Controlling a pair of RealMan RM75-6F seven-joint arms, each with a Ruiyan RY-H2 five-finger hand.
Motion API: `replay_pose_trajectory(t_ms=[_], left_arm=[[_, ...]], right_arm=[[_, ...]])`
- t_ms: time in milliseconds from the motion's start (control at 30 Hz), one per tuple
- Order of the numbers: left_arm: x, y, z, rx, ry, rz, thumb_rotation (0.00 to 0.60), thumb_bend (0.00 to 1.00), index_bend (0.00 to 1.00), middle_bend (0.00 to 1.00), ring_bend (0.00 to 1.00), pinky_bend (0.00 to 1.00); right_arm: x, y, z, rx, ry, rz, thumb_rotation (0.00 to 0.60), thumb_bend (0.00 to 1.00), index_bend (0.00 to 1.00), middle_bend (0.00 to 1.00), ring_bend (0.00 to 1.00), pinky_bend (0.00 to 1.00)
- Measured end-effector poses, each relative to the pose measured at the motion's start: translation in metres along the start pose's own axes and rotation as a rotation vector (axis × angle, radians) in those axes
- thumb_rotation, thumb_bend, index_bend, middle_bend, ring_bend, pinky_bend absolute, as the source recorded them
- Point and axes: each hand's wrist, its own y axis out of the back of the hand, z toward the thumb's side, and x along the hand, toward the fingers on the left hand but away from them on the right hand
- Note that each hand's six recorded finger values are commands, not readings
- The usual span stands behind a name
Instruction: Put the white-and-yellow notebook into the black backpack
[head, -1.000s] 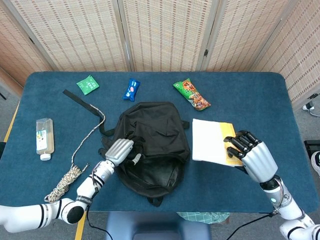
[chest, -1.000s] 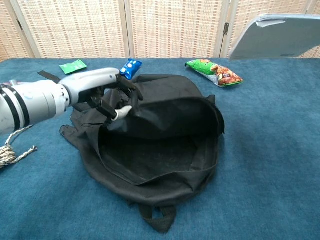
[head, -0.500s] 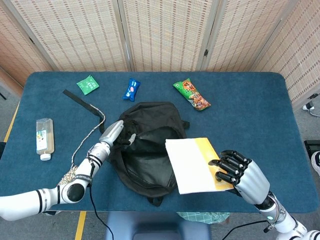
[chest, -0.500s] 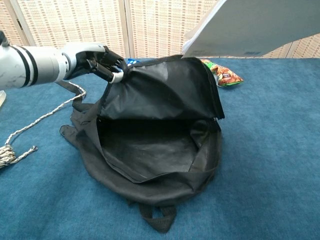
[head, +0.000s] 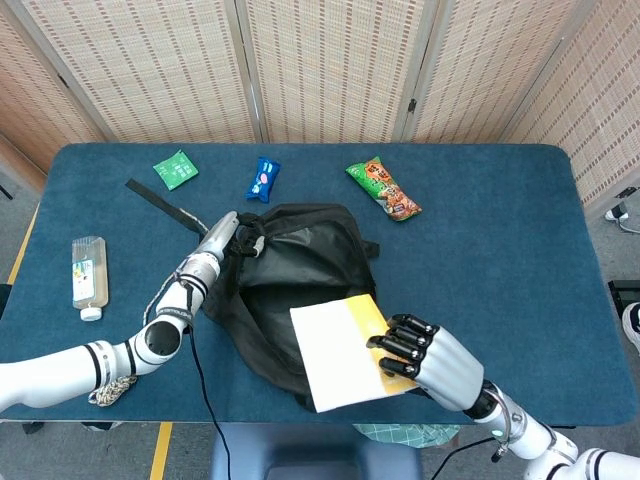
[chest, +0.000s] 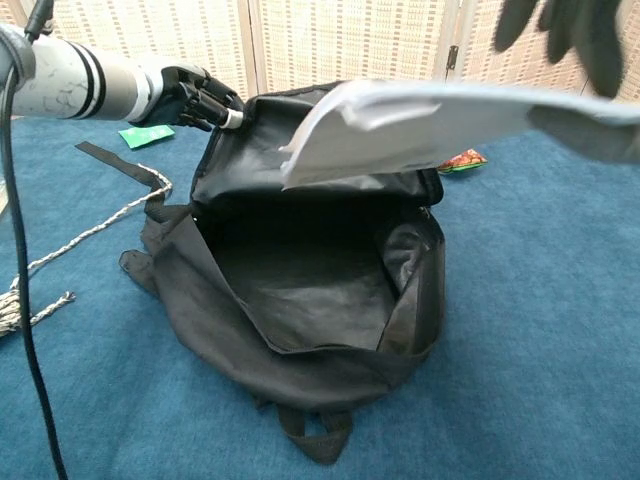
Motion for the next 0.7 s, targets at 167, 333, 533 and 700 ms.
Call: replay_pose_trajectory(t_ms=[167, 333, 533, 700], left_arm=[[0.010, 0.006, 0.005, -0.025, 0.033, 0.003, 0.600, 0.79, 0.64, 0.29, 0.23, 0.04], [0.015, 0.007, 0.008, -0.028, 0.050, 0.011, 0.600, 0.79, 0.64, 0.29, 0.23, 0.04], [0.016, 0.005, 0.007, -0.009, 0.062, 0.002, 0.600, 0.79, 0.63, 0.29, 0.23, 0.04], [0.016, 0.006, 0.005, -0.005, 0.067, 0.004, 0.600, 0.79, 0.63, 0.29, 0.23, 0.04]], right_arm=[[-0.014, -0.033, 0.004, -0.002, 0.030, 0.052, 0.600, 0.45, 0.77, 0.47, 0.53, 0.42], [-0.030, -0.066, 0.007, 0.017, 0.062, 0.102, 0.600, 0.45, 0.77, 0.47, 0.53, 0.42], [-0.045, -0.100, 0.004, 0.068, 0.085, 0.148, 0.600, 0.45, 0.77, 0.47, 0.53, 0.42], [-0.051, -0.124, -0.005, 0.128, 0.079, 0.182, 0.600, 0.46, 0.77, 0.47, 0.53, 0.42]])
